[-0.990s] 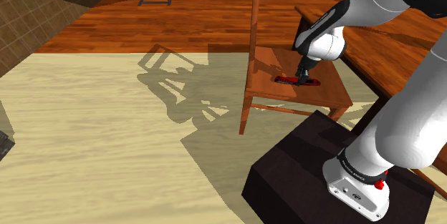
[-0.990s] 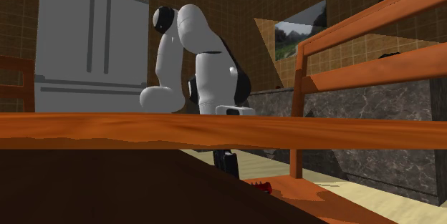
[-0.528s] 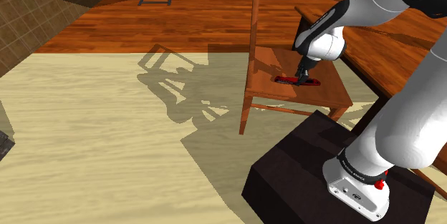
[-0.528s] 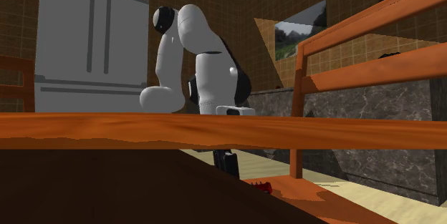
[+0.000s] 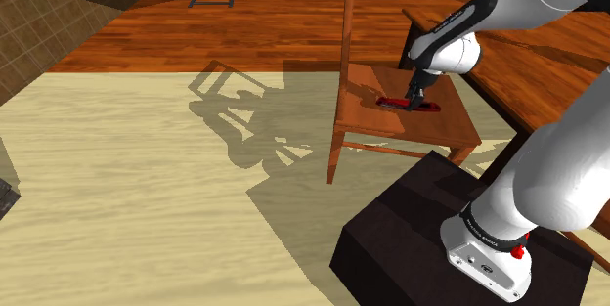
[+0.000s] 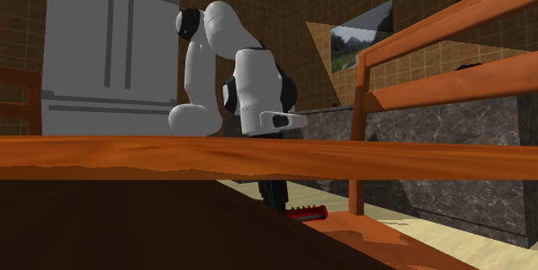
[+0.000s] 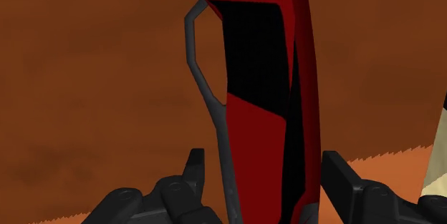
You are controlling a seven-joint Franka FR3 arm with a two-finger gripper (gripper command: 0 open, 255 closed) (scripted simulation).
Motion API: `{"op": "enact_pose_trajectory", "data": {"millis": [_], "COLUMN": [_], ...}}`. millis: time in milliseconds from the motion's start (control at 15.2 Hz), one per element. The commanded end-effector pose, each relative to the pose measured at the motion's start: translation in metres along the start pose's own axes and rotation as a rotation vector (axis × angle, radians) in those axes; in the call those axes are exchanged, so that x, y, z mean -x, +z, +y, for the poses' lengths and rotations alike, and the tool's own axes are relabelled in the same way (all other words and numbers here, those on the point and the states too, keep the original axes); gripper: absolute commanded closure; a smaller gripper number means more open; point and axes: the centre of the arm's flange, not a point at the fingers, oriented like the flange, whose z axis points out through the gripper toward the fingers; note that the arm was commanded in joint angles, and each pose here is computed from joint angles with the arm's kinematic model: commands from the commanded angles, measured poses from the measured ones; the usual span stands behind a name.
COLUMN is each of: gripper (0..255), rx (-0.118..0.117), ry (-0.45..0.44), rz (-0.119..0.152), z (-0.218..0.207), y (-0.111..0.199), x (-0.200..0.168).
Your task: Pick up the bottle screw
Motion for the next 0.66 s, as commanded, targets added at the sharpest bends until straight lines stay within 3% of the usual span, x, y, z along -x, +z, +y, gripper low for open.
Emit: {"op": "enact_pose_trajectory", "data": {"millis": [0, 594], "gripper": [255, 255], "rx": [0.0, 0.0], "ry": [0.0, 0.0], "rz": [-0.001, -0.001], "z": [-0.001, 0.002], "y": [-0.011, -0.049], "x": [-0.002, -0.006]}}
